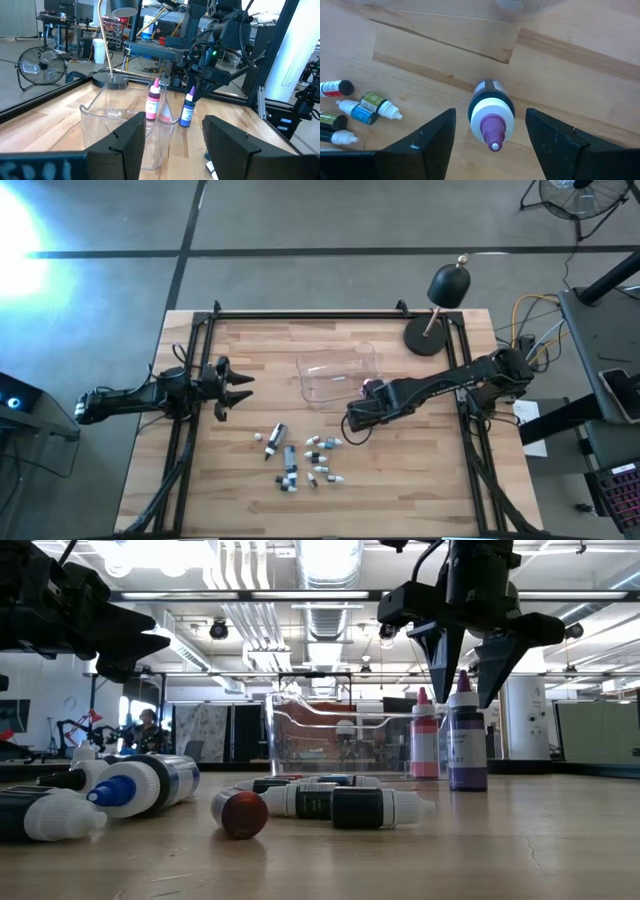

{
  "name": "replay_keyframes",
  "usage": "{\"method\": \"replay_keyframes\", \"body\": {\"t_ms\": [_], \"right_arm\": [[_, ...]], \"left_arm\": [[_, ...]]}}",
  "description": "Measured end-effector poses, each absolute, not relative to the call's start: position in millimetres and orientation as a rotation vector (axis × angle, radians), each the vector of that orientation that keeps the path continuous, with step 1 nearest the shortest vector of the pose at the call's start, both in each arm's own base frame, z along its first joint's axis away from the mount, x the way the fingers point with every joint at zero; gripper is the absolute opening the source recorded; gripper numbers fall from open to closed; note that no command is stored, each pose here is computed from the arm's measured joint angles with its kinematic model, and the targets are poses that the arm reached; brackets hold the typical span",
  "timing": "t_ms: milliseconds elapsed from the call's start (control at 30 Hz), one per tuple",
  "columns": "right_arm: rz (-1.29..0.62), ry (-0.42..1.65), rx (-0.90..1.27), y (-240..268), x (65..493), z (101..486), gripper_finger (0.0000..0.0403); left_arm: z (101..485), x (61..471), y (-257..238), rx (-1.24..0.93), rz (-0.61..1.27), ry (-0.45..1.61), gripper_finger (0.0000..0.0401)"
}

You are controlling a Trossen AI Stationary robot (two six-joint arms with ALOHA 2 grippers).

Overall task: Pick & Place food coloring
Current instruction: Put the large violet food coloring bottle into the transparent bin

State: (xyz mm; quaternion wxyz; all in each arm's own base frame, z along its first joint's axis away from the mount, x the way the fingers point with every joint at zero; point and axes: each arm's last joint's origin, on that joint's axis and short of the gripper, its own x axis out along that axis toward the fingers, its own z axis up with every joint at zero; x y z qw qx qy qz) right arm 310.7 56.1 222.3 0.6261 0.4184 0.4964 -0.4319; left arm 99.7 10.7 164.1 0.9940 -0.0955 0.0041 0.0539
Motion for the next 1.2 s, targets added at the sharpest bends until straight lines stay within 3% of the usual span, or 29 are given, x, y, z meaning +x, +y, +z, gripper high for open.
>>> {"method": "replay_keyframes", "body": {"t_ms": [300,1200], "right_arm": [[-0.992,1.14,0.959,55.9,310.5,222.1,0.0224],[-0.995,1.164,0.968,56.0,308.4,217.9,0.0119]], "left_arm": [[164.0,99.7,10.7,-0.192,0.108,0.008,0.0172],[164.1,99.7,10.7,-0.192,0.108,0.008,0.0172]]}}
